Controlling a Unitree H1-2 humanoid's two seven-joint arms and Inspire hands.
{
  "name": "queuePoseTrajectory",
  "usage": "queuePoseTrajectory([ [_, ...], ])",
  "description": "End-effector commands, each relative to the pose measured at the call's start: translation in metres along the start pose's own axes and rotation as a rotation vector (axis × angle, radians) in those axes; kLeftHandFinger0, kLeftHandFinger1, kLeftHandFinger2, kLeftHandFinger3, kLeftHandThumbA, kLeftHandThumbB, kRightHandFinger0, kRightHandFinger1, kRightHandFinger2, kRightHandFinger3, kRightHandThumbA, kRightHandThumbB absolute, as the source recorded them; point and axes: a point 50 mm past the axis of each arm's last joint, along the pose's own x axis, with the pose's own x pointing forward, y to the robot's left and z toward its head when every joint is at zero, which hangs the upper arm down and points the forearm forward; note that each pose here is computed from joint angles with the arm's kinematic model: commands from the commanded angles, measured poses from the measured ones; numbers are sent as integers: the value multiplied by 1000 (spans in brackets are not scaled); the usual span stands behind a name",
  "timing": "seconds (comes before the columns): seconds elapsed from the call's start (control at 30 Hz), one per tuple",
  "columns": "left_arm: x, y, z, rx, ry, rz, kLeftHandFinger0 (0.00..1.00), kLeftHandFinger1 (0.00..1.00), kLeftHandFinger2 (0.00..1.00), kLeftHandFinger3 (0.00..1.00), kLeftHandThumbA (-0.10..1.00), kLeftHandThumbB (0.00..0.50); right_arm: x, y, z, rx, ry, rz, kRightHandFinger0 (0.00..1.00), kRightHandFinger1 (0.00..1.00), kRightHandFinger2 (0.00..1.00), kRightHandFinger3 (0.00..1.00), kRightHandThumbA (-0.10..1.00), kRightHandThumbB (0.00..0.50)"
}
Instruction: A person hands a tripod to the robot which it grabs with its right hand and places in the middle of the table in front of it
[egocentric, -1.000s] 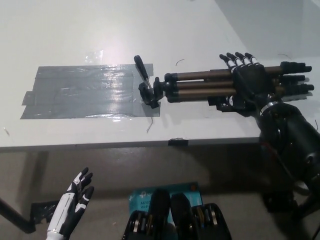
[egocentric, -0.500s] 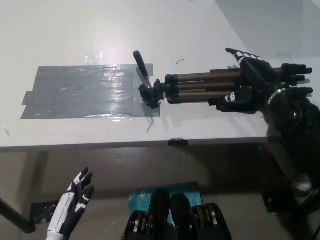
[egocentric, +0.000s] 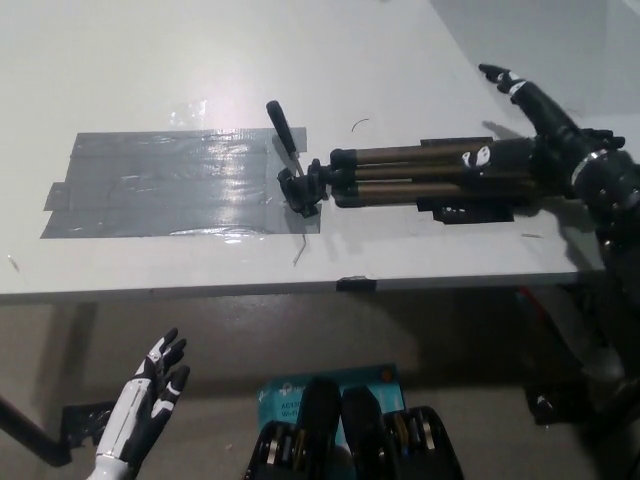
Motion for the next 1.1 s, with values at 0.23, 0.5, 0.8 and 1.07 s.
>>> queuePoseTrajectory([
  [0.23,36,10,30,47,-103,-62,976,1000,1000,1000,863,293,-291,-120,169,402,-1293,9,1000,1000,1000,1000,997,500],
  [0.5,42,11,29,51,-100,-65,984,1000,1000,1000,865,282,-329,12,110,616,-1152,-100,1000,1000,1000,1000,902,489],
  [0.8,44,8,28,43,-99,-75,982,1000,1000,1000,848,285,-279,85,64,502,-794,-297,1000,1000,1000,1000,1000,496],
  [1.07,37,7,24,38,-93,-79,984,1000,1000,1000,846,290,-234,135,2,721,-513,-229,1000,1000,1000,1000,971,317],
])
